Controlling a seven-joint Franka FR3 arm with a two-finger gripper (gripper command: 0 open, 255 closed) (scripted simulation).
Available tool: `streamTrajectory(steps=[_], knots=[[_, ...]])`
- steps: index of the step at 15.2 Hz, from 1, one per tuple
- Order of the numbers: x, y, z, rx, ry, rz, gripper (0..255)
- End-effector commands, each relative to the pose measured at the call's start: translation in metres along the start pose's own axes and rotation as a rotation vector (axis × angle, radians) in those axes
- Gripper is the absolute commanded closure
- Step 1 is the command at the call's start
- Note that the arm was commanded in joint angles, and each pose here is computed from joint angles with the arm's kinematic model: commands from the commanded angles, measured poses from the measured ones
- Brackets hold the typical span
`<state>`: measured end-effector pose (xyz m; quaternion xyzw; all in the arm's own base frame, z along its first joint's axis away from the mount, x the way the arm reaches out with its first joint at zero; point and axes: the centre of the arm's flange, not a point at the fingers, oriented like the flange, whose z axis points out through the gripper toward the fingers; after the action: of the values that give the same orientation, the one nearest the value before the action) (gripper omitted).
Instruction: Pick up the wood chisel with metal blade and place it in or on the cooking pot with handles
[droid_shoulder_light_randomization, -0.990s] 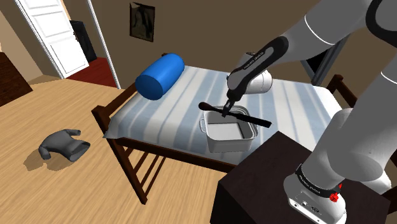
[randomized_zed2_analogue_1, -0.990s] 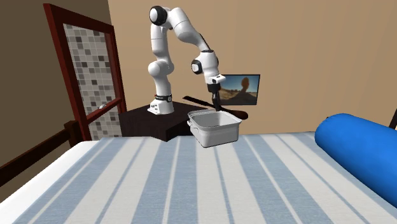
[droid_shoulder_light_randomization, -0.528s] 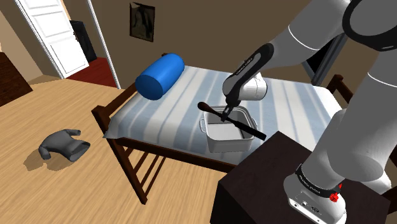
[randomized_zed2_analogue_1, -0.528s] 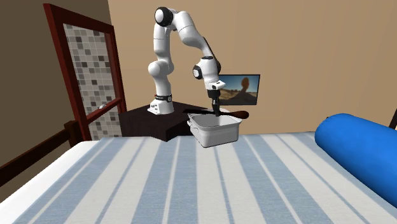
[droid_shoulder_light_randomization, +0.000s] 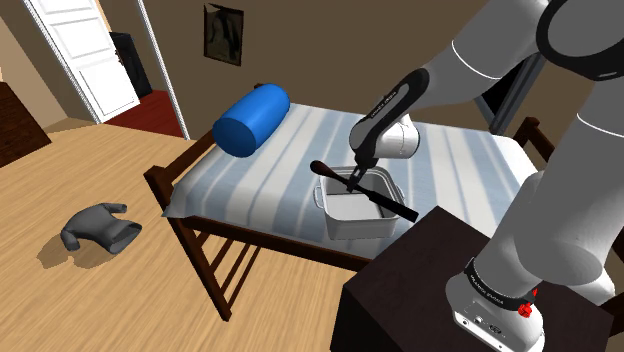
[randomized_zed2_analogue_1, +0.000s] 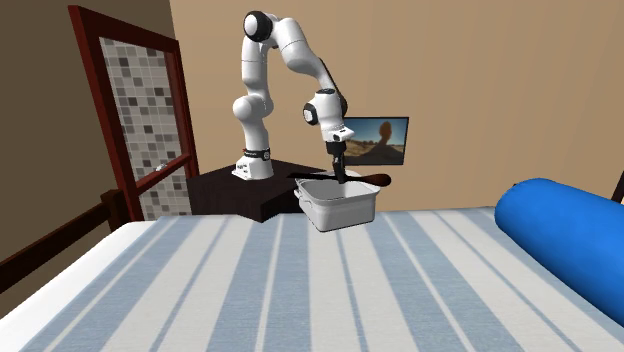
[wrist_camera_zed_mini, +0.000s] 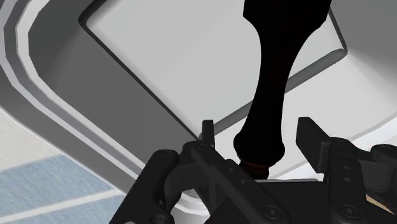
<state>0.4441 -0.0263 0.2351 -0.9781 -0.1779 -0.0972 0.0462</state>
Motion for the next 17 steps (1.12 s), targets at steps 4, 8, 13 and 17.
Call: streamTrajectory(steps=[4, 8, 13, 17], knots=[[0.0, 0.0, 0.0, -0.001, 0.0, 0.001, 0], [0.0, 0.0, -0.039, -0.001, 0.0, 0.001, 0], [0.0, 0.0, -0.05, -0.001, 0.0, 0.001, 0], [0.0, 0.0, -0.05, -0.001, 0.0, 0.001, 0]])
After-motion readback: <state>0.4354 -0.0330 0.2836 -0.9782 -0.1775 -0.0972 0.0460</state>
